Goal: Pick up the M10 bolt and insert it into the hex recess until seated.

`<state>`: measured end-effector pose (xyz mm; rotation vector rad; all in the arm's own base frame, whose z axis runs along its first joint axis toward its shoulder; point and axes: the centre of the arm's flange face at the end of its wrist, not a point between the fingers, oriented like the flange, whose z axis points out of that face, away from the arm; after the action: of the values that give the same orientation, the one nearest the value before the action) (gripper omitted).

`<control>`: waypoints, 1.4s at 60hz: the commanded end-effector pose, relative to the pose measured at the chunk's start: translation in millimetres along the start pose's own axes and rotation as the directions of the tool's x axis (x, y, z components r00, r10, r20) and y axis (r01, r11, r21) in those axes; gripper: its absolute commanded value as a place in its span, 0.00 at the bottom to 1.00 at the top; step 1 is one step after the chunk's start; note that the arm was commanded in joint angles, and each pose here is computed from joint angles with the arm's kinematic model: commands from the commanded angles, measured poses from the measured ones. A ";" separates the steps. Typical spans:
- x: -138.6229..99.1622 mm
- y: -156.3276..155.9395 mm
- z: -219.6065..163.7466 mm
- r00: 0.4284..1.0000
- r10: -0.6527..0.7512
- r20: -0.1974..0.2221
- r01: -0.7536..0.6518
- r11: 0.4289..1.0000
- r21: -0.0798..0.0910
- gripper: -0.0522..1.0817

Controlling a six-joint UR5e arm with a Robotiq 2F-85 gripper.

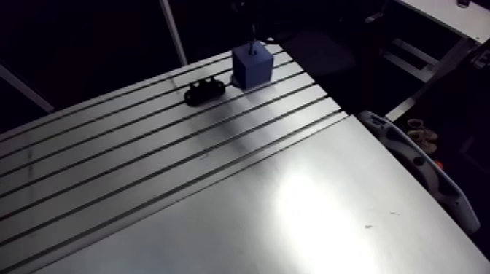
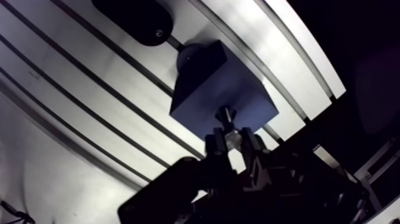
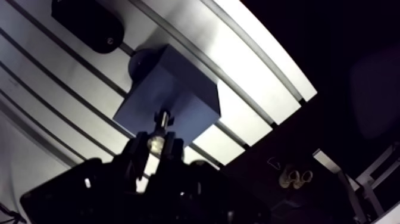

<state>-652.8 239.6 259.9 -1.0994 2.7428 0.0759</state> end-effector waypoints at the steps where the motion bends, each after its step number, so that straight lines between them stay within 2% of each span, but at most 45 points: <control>1: -0.7 0.9 -0.6 1.000 0.000 0.000 0.000 1.000 -0.001 0.83; 6: -0.8 1.6 -2.0 1.000 -0.001 -0.001 0.001 1.000 -0.004 0.83; 43: 0.4 1.9 4.3 1.000 -0.001 0.002 0.001 1.000 0.004 0.83; 60: 2.0 2.0 11.9 1.000 -0.001 0.005 0.001 1.000 0.016 0.83; 76: 2.0 2.4 11.2 1.000 -0.001 0.004 0.001 1.000 0.015 0.83; 78: 2.0 2.4 11.2 1.000 -0.001 0.004 0.001 1.000 0.015 0.81; 79: 1.2 2.5 12.0 1.000 0.000 0.005 0.000 1.000 0.016 0.75; 80: 1.2 2.5 12.0 1.000 0.000 0.005 0.000 1.000 0.016 0.75; 81: 2.0 2.0 11.9 1.000 0.001 0.004 -0.001 1.000 0.016 0.58; 82: 2.0 2.0 11.9 1.000 0.001 0.004 -0.001 1.000 0.016 0.58; 83: 1.7 2.3 12.1 1.000 0.004 0.000 -0.004 1.000 0.018 0.43; 84: 1.7 2.3 12.1 1.000 0.004 0.000 -0.004 1.000 0.018 0.43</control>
<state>-653.8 241.2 248.3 -1.0950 2.7345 0.0572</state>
